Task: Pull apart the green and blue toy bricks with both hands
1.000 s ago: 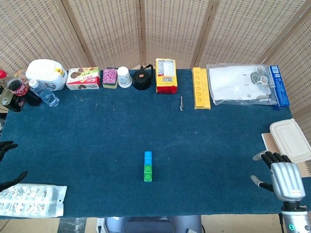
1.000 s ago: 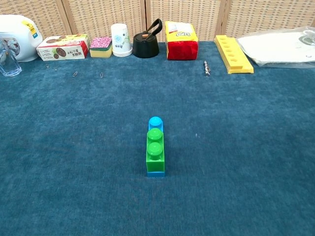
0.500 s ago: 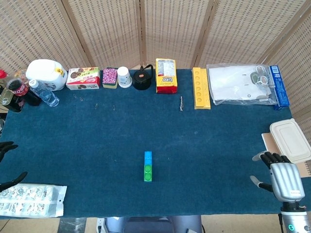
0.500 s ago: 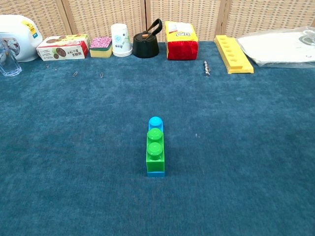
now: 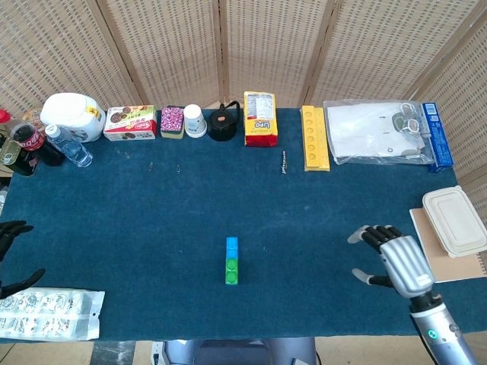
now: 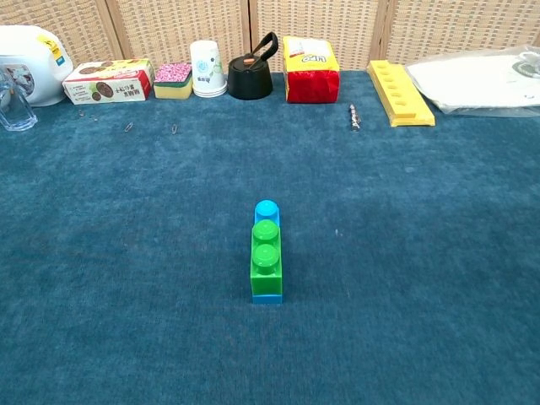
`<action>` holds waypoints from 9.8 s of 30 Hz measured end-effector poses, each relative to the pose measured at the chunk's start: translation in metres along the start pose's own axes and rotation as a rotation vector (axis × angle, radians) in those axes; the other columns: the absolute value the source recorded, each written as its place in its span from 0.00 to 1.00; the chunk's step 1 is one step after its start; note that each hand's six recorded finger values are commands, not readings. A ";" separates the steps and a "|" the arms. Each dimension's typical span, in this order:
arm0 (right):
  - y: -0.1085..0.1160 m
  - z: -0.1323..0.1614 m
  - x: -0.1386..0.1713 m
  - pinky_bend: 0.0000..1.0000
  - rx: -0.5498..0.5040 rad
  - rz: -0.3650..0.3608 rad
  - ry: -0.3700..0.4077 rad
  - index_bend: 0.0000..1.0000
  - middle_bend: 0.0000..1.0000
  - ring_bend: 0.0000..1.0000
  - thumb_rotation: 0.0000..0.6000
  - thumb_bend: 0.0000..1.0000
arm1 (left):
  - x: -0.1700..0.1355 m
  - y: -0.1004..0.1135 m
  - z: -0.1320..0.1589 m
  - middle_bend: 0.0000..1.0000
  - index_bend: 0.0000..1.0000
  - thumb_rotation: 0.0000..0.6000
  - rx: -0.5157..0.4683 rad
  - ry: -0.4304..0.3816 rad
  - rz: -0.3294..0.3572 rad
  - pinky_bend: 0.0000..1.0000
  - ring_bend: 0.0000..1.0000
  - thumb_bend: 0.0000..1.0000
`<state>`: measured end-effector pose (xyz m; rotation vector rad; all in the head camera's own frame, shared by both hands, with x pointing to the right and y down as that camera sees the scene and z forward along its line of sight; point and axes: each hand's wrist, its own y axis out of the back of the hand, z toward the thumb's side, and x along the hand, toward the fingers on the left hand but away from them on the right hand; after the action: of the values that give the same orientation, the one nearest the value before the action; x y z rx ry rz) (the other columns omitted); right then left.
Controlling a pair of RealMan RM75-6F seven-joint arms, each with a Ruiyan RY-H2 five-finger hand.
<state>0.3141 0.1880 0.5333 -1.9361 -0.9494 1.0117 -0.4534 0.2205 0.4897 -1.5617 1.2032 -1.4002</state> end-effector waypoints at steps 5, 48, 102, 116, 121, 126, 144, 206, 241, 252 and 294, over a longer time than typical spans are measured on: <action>-0.011 0.033 -0.034 0.39 -0.010 0.046 0.206 0.38 0.39 0.38 1.00 0.17 | 0.004 -0.001 0.004 0.28 0.29 1.00 0.014 -0.001 -0.012 0.27 0.22 0.14; -0.138 0.193 -0.127 0.38 0.571 0.207 0.962 0.37 0.36 0.33 1.00 0.00 | 0.016 -0.009 -0.015 0.28 0.29 1.00 0.042 0.028 -0.092 0.27 0.22 0.14; -0.190 0.200 -0.151 0.68 0.642 0.337 0.934 0.62 0.58 0.67 1.00 0.03 | 0.012 -0.012 -0.043 0.28 0.29 1.00 0.019 0.075 -0.087 0.27 0.22 0.14; -0.141 0.196 -0.157 0.74 0.304 0.303 0.778 0.68 0.64 0.72 1.00 0.04 | 0.017 -0.017 -0.024 0.28 0.29 1.00 0.023 -0.001 -0.117 0.27 0.22 0.14; -0.108 0.183 -0.161 0.75 0.113 0.263 0.660 0.69 0.65 0.73 1.00 0.05 | 0.022 -0.021 -0.003 0.28 0.29 1.00 0.014 -0.071 -0.154 0.27 0.22 0.14; -0.079 0.162 -0.165 0.76 -0.063 0.224 0.529 0.70 0.66 0.74 1.00 0.07 | 0.029 -0.026 0.022 0.28 0.29 1.00 -0.002 -0.147 -0.192 0.27 0.22 0.18; -0.013 0.091 -0.167 0.77 -0.638 0.122 0.142 0.73 0.69 0.75 1.00 0.08 | 0.085 -0.059 0.142 0.28 0.29 1.00 -0.212 -0.349 -0.277 0.30 0.22 0.19; 0.000 0.091 -0.155 0.77 -1.068 0.001 0.088 0.74 0.70 0.76 1.00 0.08 | 0.132 -0.145 0.331 0.28 0.29 0.89 -1.123 -0.456 -0.745 0.29 0.22 0.17; -0.005 0.097 -0.147 0.78 -1.089 0.040 0.110 0.75 0.71 0.77 1.00 0.08 | 0.139 -0.153 0.345 0.45 0.68 0.97 -1.114 -0.486 -0.631 0.32 0.32 0.37; 0.000 0.093 -0.145 0.78 -1.125 0.035 0.100 0.75 0.71 0.77 1.00 0.08 | 0.140 -0.154 0.346 0.48 0.70 1.00 -1.129 -0.490 -0.642 0.36 0.36 0.37; -0.019 0.045 -0.139 0.76 -0.985 0.127 -0.034 0.75 0.71 0.74 1.00 0.08 | 0.137 -0.112 0.249 0.49 0.71 1.00 -1.091 -0.456 -0.490 0.45 0.39 0.37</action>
<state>0.2123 0.0903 0.5761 -2.7955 -1.5422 0.6761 -0.1912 0.1071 0.5976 -2.8736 1.4119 -0.4865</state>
